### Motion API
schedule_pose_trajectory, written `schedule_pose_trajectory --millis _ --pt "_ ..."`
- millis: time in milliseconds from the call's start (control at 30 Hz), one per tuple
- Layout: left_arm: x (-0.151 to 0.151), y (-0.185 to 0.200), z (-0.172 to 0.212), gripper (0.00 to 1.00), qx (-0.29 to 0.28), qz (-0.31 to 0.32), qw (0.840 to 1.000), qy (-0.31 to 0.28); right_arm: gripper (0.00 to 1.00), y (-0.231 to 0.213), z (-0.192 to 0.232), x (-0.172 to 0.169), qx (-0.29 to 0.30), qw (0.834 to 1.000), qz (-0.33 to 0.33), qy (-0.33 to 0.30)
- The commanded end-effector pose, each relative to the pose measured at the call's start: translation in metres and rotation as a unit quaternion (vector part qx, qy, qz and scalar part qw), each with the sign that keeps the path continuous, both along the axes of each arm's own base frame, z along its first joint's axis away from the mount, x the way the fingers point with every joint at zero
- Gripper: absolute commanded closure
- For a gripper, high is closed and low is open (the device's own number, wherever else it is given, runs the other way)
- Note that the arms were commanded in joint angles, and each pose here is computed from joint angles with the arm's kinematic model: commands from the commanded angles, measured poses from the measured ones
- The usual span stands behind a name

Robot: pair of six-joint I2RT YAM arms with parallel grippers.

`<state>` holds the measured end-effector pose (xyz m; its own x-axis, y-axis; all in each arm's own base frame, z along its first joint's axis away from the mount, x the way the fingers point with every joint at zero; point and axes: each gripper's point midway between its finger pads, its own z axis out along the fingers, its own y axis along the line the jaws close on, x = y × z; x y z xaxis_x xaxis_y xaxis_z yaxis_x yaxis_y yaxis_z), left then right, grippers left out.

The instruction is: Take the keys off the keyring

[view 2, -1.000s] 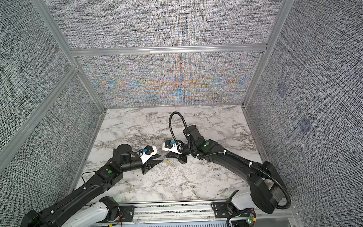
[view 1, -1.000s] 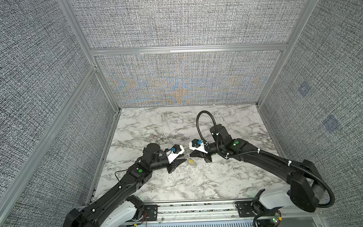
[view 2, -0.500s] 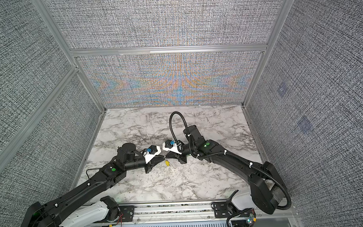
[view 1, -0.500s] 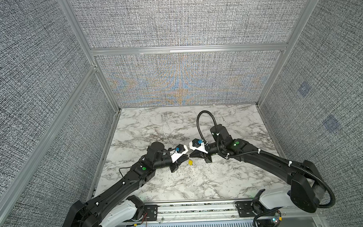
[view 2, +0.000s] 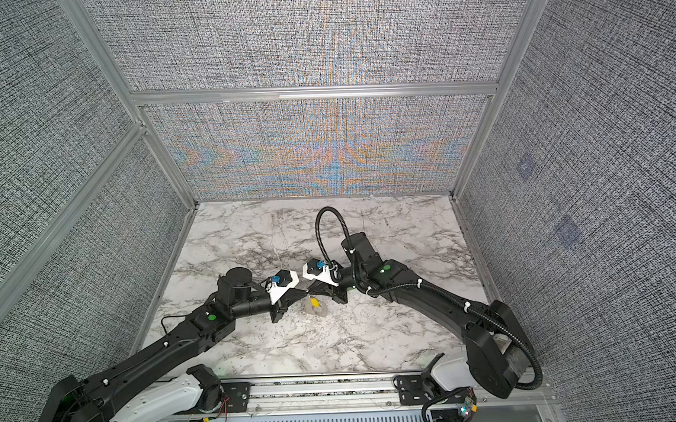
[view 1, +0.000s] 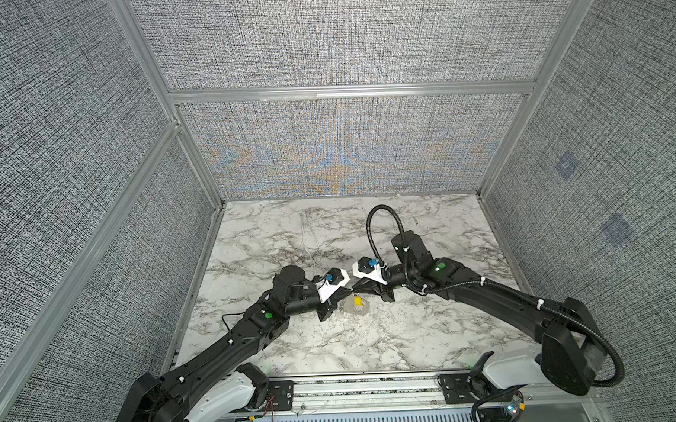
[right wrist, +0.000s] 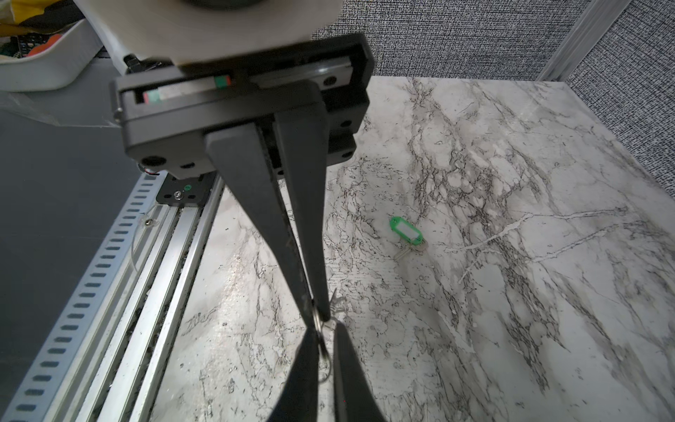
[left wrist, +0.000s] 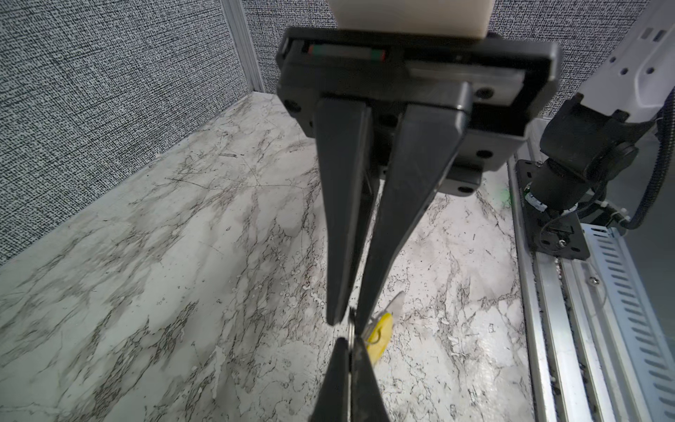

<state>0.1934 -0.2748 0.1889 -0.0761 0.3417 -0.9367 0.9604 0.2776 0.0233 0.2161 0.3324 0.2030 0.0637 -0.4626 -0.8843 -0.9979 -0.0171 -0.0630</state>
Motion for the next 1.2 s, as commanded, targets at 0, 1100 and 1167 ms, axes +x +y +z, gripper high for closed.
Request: schedule_pose_trajectory --millis 0,1100,1167 --pt "0.002 -0.003 0.013 1.00 -0.025 0.004 1.000 -0.005 0.75 0.001 0.011 0.009 0.012 0.999 -0.020 -0.028" --pt "0.037 0.002 0.041 1.00 -0.071 0.112 0.991 0.026 0.65 -0.019 -0.007 0.003 0.045 0.976 -0.211 -0.022" --pt "0.036 0.002 0.042 1.00 -0.074 0.110 0.991 0.027 0.64 -0.020 -0.007 0.008 0.045 0.973 -0.226 -0.029"
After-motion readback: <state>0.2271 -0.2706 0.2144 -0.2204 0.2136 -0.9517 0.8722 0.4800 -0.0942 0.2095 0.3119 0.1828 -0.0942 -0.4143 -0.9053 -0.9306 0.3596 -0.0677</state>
